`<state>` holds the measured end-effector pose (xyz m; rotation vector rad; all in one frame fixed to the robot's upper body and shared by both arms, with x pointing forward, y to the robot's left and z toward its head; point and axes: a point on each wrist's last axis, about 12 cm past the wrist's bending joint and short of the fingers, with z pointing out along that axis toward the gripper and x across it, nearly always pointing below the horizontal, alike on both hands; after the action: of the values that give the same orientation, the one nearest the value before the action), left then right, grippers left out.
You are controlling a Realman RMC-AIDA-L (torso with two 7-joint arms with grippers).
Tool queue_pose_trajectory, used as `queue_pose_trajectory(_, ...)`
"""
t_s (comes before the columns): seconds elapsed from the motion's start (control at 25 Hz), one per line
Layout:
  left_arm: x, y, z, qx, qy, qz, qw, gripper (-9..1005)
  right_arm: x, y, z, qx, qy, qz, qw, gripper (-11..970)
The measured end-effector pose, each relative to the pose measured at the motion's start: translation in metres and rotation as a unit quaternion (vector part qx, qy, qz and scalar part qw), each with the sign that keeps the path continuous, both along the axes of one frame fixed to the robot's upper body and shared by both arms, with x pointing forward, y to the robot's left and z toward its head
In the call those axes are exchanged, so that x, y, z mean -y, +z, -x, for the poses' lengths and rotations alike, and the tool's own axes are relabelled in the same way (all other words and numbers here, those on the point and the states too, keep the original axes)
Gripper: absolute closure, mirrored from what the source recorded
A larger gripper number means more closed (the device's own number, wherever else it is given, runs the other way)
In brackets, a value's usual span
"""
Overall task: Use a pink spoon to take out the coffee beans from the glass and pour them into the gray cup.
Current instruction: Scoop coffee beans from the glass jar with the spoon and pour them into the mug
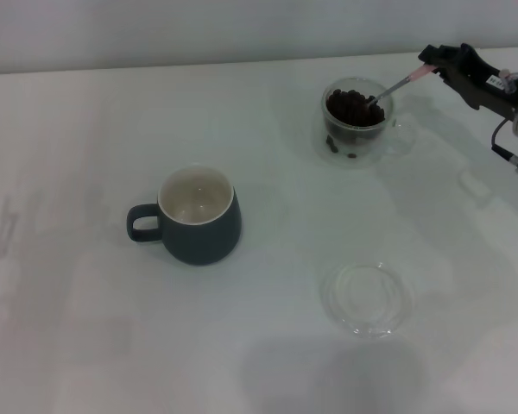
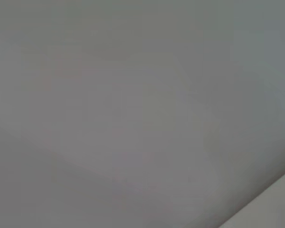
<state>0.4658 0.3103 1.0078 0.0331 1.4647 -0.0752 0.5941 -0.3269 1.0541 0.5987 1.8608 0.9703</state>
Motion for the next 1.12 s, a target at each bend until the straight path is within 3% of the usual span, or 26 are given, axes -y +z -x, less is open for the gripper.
queue_pose_trajectory(0.6,0.001,0.001,-0.004,0.002,0.0,-0.001,1.0,162,0.016,0.013,-0.005,0.004,-0.027,-0.039,0.999,811)
queue_pose_trajectory(0.92,0.001,0.002,-0.004,0.002,0.0,0.0,1.0,161,0.027,0.028,-0.006,0.008,-0.011,-0.079,0.997,811)
queue_pose_trajectory(1.12,0.002,0.002,-0.005,0.003,-0.001,0.0,1.0,161,0.02,0.032,-0.009,-0.007,0.017,-0.094,0.995,811)
